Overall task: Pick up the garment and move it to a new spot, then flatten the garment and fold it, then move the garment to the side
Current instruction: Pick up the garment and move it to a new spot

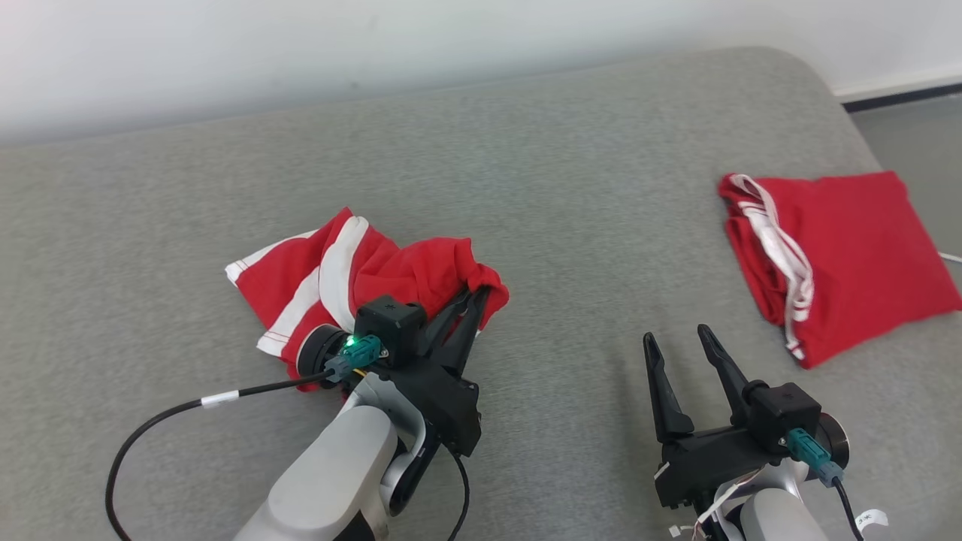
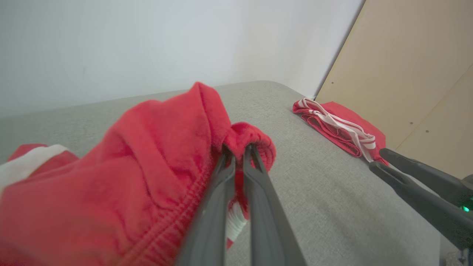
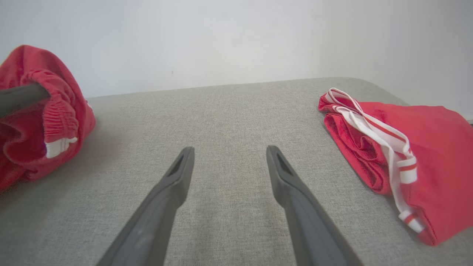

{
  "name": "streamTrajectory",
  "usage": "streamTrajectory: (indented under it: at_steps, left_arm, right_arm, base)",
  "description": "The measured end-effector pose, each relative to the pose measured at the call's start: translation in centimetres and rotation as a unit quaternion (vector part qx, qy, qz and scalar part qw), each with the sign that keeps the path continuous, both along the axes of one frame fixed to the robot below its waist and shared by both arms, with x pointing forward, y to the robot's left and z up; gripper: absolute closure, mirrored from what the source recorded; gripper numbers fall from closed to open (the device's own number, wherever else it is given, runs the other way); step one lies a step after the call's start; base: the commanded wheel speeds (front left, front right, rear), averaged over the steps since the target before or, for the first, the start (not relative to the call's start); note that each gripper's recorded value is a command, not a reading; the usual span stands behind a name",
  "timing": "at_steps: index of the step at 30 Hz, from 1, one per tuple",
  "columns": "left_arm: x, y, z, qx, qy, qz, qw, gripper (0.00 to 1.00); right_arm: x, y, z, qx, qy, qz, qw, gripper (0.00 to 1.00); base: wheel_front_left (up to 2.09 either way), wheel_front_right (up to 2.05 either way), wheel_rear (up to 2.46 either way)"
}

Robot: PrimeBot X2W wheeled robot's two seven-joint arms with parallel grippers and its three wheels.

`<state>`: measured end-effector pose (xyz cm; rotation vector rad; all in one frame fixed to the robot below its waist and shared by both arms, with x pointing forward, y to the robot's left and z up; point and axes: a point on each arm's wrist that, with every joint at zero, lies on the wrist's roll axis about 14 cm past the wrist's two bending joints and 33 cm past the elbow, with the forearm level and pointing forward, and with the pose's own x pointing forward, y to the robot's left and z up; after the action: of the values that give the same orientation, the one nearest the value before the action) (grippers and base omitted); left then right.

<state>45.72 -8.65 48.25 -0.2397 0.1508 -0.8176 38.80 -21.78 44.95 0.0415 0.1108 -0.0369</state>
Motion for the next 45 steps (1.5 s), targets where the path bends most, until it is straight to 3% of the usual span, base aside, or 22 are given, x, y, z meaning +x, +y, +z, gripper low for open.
streamTrajectory:
  at_steps: [2,3,5,6,13,24,34,45]
  left_arm:
    - [-0.4,-1.3,0.3,-0.006,-0.003,-0.017,1.0,1.0]
    - [-0.6,-2.0,0.5,-0.009,-0.006,-0.026,1.0,0.95]
    - [-0.9,-2.9,0.8,-0.016,-0.007,-0.037,0.999,0.16]
    - [-1.1,-3.3,0.8,-0.02,-0.006,-0.041,0.999,0.0]
    - [-1.1,-1.7,0.9,-0.041,-0.003,-0.011,0.999,0.0]
    - [0.2,9.0,0.1,-0.017,-0.018,0.138,0.99,0.0]
    - [-3.1,18.9,-0.9,0.038,-0.037,0.273,0.961,0.0]
    - [-8.6,27.7,-2.2,0.074,-0.023,0.391,0.917,0.0]
  right_arm:
    - [-0.6,-0.9,0.2,0.0,-0.001,-0.014,1.0,0.0]
    - [-0.9,-1.3,0.3,0.001,-0.002,-0.02,1.0,0.0]
    - [-1.3,-2.0,0.4,0.002,-0.003,-0.033,0.999,0.0]
    - [-1.5,-2.3,0.4,0.001,-0.003,-0.038,0.999,0.0]
    - [-1.5,-2.3,0.5,0.008,-0.006,-0.039,0.999,0.0]
    - [-0.5,0.5,1.0,0.014,-0.017,0.002,1.0,0.0]
    - [-0.7,2.6,1.5,0.02,-0.026,0.031,0.999,0.0]
    - [-1.2,5.0,1.9,0.022,-0.031,0.066,0.997,0.0]
  base:
    - [0.0,0.0,0.0]
    - [0.0,0.0,0.0]
    - [0.0,0.0,0.0]
    - [0.0,0.0,0.0]
    - [0.0,0.0,0.0]
    - [0.0,0.0,0.0]
    - [0.0,0.0,0.0]
    - [0.0,0.0,0.0]
